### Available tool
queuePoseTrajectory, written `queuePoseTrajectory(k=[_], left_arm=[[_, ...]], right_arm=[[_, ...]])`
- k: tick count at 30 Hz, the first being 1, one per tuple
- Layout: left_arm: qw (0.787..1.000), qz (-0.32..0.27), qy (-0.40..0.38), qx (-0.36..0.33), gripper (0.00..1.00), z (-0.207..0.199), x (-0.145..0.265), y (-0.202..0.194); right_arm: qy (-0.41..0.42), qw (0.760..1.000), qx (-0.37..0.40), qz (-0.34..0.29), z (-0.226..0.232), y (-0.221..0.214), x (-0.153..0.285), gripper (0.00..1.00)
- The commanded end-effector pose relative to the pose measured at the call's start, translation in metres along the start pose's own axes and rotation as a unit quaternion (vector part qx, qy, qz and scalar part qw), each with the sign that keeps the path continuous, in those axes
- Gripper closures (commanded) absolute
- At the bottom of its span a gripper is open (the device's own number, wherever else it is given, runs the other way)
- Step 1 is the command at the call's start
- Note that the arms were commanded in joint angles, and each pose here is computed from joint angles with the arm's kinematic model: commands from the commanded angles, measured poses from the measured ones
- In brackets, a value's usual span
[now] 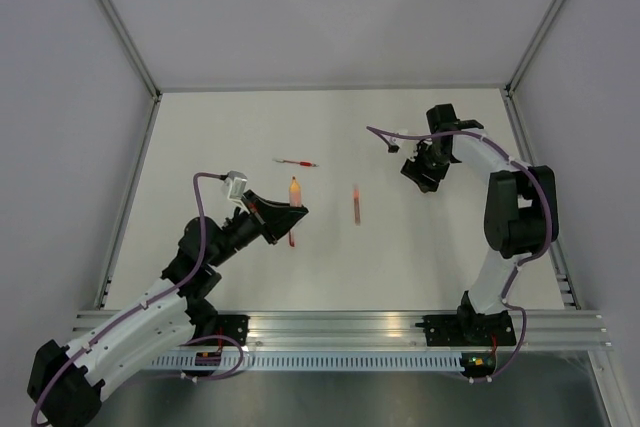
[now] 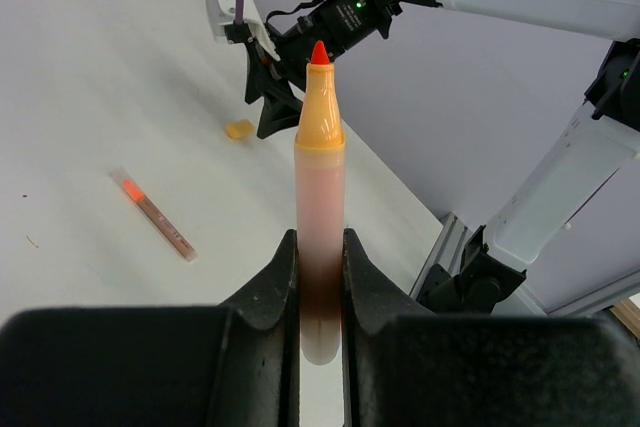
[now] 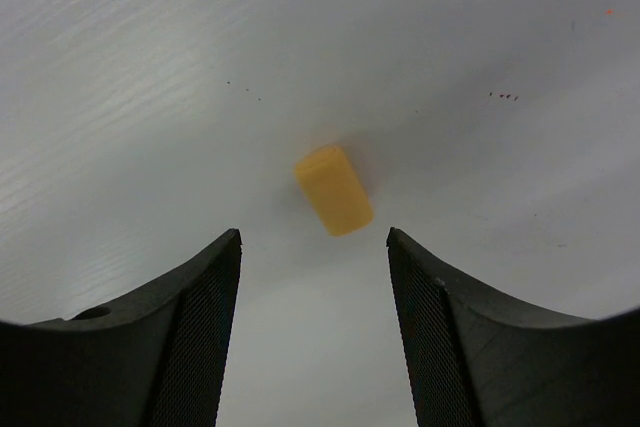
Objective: Insert the pens into the pen caps
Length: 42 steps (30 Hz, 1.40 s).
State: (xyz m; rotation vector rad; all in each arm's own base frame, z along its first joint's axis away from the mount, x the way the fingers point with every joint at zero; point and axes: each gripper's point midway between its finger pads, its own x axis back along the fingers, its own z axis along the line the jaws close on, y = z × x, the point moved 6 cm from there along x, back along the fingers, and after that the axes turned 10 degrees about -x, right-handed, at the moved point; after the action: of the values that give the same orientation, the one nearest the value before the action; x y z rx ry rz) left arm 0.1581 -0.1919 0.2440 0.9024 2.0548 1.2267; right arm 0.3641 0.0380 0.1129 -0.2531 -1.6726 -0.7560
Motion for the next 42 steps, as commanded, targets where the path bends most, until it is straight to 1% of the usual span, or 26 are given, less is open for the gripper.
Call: queuePoseTrajectory(k=[1,6,11,13,16,21,26,28,29,31,32,39,41,42], left_arm=[[1.0,-0.018,0.001,0.011,0.98,-0.001,-0.002,0.006],[1.0,-0.012,0.003,0.015,0.98,0.0,-0.003,0.003],[1.0,-0.014,0.001,0.017,0.98,0.0,-0.004,0.002],[1.0,-0.015,-0.003,0.017,0.98,-0.001,-0.004,0.002],[1.0,-0.015,-0.001,0.017,0.98,0.0,-0.003,0.002],[1.0,-0.022,-0.01,0.016,0.98,-0.003,-0.002,0.004],[0.999,-0.026,-0.011,0.014,0.98,-0.004,0.0,0.006],[0.999,-0.027,-0.011,0.014,0.98,-0.004,0.0,0.007],[0.999,-0.028,-0.01,0.014,0.98,-0.004,0.0,0.007],[0.999,-0.031,-0.012,0.013,0.98,-0.005,0.001,0.008],[0.999,-0.029,-0.009,0.013,0.98,-0.004,0.001,0.007],[0.999,-0.03,-0.01,0.012,0.98,-0.005,0.001,0.008],[0.999,-0.03,-0.009,0.012,0.98,-0.004,0.001,0.008],[0.999,-0.029,-0.009,0.012,0.98,-0.004,0.001,0.008]], right_arm=[[-0.004,1.0,0.018,0.001,-0.01,0.004,0.002,0.34],[0.0,1.0,0.016,0.012,-0.013,0.002,-0.013,0.33],[-0.012,0.999,0.021,0.021,-0.019,0.002,-0.018,0.32],[-0.003,1.0,0.02,0.017,-0.019,0.004,-0.022,0.32],[0.005,0.999,0.013,0.028,-0.017,-0.001,-0.03,0.32],[0.019,0.999,-0.001,0.046,-0.011,-0.01,-0.047,0.35],[-0.002,0.999,0.0,0.049,-0.015,-0.009,-0.04,0.38],[-0.009,0.999,0.001,0.04,-0.015,-0.008,-0.038,0.46],[-0.009,0.999,-0.001,0.037,-0.014,-0.008,-0.037,0.55],[-0.01,0.999,-0.005,0.03,-0.014,-0.006,-0.038,0.61],[-0.009,0.999,-0.008,0.032,-0.013,-0.007,-0.039,0.63],[-0.01,0.999,-0.013,0.031,-0.01,-0.008,-0.042,0.63],[-0.018,0.999,-0.016,0.029,-0.011,-0.007,-0.041,0.67],[-0.022,0.999,-0.017,0.025,-0.012,-0.007,-0.042,0.74]])
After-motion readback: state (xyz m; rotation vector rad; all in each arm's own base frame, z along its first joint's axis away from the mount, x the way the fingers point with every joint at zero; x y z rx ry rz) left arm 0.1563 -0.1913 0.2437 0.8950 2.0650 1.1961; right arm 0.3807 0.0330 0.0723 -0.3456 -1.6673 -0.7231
